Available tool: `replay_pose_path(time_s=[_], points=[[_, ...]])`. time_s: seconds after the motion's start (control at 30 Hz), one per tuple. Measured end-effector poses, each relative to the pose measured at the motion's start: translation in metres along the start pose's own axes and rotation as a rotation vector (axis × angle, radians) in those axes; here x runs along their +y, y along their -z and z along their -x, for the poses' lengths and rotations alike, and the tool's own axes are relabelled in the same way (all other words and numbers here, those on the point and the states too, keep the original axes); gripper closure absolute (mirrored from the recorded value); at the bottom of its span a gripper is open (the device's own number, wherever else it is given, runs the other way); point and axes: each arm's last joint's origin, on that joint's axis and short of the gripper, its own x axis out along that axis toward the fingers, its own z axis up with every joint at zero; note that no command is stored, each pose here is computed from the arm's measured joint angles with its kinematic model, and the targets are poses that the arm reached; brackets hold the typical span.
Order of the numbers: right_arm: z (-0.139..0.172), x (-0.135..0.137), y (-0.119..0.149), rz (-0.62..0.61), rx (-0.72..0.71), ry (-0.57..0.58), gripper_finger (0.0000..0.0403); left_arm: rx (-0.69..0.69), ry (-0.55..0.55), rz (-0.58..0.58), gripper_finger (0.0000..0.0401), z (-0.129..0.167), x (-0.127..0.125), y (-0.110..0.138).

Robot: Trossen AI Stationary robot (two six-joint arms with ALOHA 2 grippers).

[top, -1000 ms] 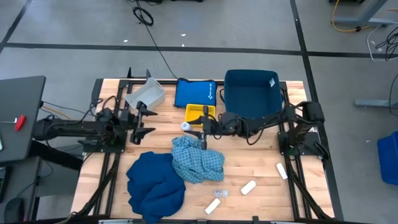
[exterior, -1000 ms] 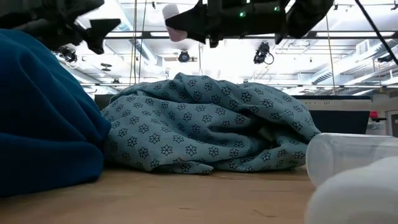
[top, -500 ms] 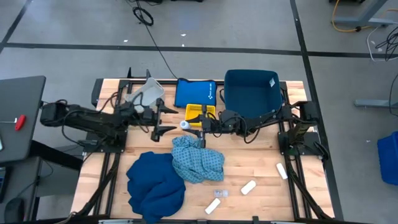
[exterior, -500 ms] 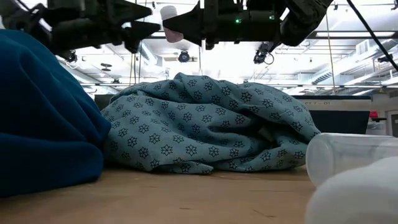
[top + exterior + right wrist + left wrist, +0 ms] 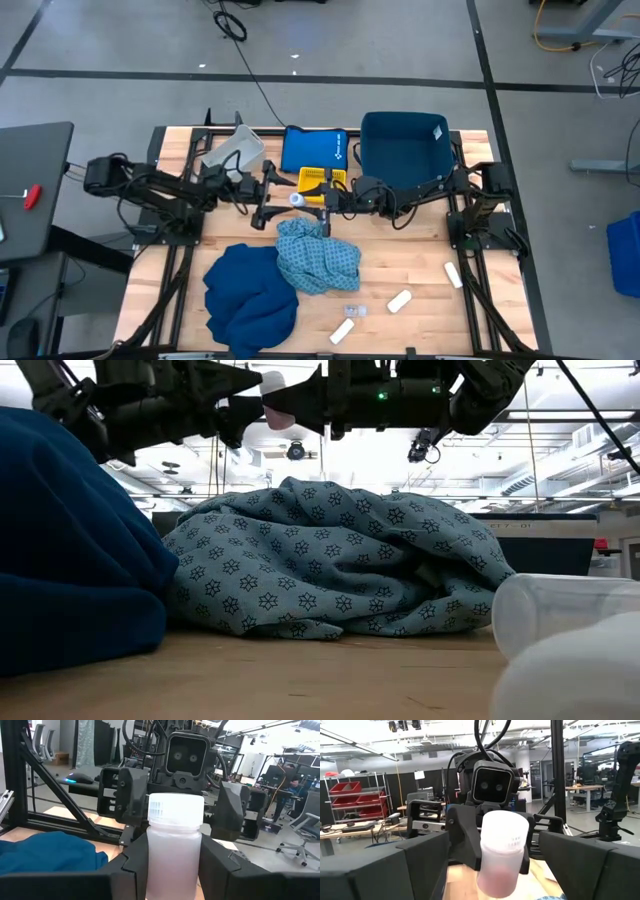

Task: Pick & place medical supplies in basket/bin
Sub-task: Put the top transparent pill bottle into the gray bin

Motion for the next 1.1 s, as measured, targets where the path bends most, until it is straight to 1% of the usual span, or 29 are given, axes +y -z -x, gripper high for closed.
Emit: replay_pose_path(time_s=[0.2, 0.33, 0.43, 0.53, 0.6, 0.8, 0.87, 1.1], points=[[0.000, -0.001, 0.000, 0.000, 0.000, 0.005, 0.0273, -0.010, 0.038, -0.013, 0.0087, -0.015, 0.003, -0.001], [0.000, -0.001, 0.000, 0.000, -0.001, 0.004, 0.0273, 0.005, 0.020, -0.025, 0.0089, -0.017, 0.004, 0.003], [0.000, -0.001, 0.000, 0.000, -0.001, 0.004, 0.0273, 0.014, 0.000, -0.039, 0.0097, -0.018, 0.004, 0.006], [0.000, -0.001, 0.000, 0.000, -0.001, 0.004, 0.0273, 0.010, 0.000, -0.057, 0.0118, -0.019, 0.003, 0.007], [0.000, -0.001, 0.000, 0.000, -0.001, 0.004, 0.0273, -0.011, 0.002, -0.070, 0.0141, -0.019, 0.003, 0.005], [0.000, -0.001, 0.000, -0.002, -0.002, -0.003, 0.0273, -0.039, 0.016, -0.116, 0.0235, -0.020, -0.001, 0.002], [0.000, -0.001, 0.000, 0.001, -0.003, -0.003, 0.0273, -0.037, 0.025, -0.119, 0.0257, -0.020, -0.003, 0.002], [0.000, -0.001, 0.000, 0.000, -0.003, -0.004, 0.0273, -0.032, 0.028, -0.117, 0.0257, -0.021, -0.004, 0.003]])
